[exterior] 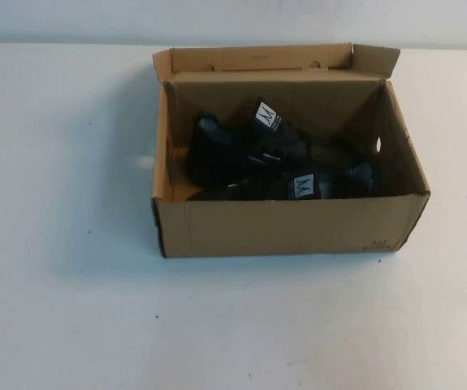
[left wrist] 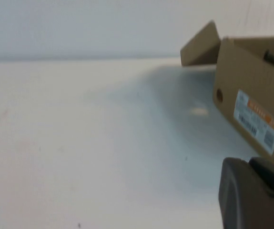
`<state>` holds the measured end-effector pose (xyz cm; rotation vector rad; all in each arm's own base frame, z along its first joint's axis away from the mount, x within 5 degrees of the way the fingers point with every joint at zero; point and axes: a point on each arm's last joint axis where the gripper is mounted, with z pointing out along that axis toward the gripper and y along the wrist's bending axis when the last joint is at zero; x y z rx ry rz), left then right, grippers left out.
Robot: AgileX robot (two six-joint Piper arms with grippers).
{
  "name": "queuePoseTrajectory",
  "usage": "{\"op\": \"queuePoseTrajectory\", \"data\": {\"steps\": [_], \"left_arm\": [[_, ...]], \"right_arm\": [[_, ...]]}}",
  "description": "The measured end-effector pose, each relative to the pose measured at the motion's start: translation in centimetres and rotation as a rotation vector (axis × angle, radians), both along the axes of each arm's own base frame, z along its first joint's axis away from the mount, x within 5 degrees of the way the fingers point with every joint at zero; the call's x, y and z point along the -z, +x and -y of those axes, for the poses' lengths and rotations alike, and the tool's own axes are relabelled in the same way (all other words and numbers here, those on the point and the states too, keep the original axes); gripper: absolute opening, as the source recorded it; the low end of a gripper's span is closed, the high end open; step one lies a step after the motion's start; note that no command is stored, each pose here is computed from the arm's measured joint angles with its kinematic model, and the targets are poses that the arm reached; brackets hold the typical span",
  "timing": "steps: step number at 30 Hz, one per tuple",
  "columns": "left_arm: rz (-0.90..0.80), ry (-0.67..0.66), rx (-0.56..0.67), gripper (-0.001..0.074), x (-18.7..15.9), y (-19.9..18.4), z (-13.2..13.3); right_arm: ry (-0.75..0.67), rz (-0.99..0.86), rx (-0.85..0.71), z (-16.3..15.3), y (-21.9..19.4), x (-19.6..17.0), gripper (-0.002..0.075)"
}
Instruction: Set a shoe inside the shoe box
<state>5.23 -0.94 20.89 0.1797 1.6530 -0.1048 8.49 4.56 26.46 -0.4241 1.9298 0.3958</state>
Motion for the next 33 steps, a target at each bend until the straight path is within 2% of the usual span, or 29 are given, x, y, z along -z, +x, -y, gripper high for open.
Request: {"op": "queuePoseTrajectory", "data": {"steps": [3, 8, 33], "left_arm": [[-0.083, 0.012, -0.002, -0.0001, 2.4, 0.2, 0.0], [-0.216, 0.028, -0.004, -0.0001, 3.8, -0.1, 0.0], [-0.222, 0.026, -0.005, -0.0001, 3.9, -0.1, 0.0]], "right_arm": [[0.000, 0.000, 0.000, 0.0, 0.0, 0.0, -0.0016], [-0.001, -0.006, -0.003, 0.0, 0.0, 0.0, -0.0016], [0.001, -0.003, -0.005, 0.0, -0.2, 0.0, -0.0016]]}}
